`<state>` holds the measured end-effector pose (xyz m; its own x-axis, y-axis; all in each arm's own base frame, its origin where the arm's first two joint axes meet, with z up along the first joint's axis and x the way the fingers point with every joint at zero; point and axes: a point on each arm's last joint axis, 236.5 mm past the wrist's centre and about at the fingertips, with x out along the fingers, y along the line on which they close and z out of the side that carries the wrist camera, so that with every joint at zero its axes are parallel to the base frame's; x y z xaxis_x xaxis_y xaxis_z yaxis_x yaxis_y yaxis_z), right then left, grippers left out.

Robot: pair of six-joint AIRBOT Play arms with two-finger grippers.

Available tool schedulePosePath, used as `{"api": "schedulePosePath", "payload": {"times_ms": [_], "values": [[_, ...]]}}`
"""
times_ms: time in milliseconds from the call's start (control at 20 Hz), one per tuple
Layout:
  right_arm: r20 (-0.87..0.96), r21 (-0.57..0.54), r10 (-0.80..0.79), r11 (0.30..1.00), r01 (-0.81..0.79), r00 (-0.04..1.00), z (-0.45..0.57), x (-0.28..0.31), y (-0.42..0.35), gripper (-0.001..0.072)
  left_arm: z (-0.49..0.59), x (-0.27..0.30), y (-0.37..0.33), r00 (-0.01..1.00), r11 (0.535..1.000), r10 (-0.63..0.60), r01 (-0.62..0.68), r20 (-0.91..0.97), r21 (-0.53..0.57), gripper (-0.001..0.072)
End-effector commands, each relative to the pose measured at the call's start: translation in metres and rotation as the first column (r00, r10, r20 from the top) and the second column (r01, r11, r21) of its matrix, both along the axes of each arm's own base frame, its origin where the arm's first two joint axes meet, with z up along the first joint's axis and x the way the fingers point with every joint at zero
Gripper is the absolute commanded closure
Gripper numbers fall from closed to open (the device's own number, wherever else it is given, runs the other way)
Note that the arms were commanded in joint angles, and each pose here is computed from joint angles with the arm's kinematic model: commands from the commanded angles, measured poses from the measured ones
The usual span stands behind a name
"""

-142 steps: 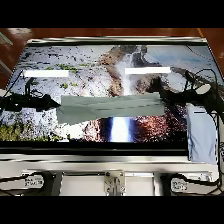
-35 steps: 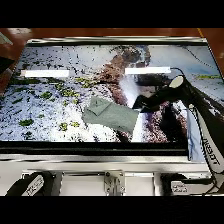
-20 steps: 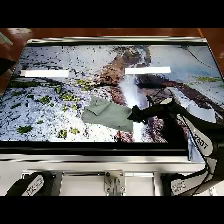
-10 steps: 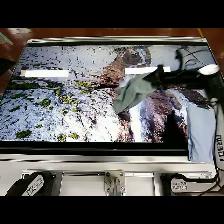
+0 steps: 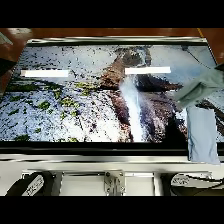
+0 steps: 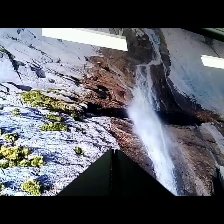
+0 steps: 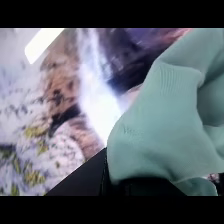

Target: Fold the shirts.

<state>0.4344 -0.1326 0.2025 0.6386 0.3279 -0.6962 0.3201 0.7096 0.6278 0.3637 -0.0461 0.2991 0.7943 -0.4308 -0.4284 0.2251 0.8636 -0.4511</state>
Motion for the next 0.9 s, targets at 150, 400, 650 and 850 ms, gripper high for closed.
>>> {"api": "schedulePosePath", "payload": {"times_ms": [150,400,650,850], "values": [[0.088,-0.056,-0.236,0.969,0.242,0.968,0.007,0.0,-0.092,0.0638,0.0,-0.004,-0.027,0.997,0.997,-0.073,0.073,0.003,0.0,0.0676],[0.153,-0.085,-0.289,0.949,0.304,0.945,0.015,0.009,-0.113,0.0638,0.002,-0.006,-0.046,0.992,0.992,-0.123,0.123,0.013,-0.002,0.0675],[-0.053,-0.095,-0.24,0.968,0.234,0.969,-0.01,-0.045,-0.103,0.0638,0.002,-0.006,-0.046,0.991,0.991,-0.134,0.134,0.026,0.022,0.0675],[-0.19,-0.169,-0.314,0.944,0.284,0.93,-0.01,-0.095,-0.107,0.0637,0.002,-0.006,-0.046,0.987,0.987,-0.153,0.15,0.044,0.057,0.0676]]}}
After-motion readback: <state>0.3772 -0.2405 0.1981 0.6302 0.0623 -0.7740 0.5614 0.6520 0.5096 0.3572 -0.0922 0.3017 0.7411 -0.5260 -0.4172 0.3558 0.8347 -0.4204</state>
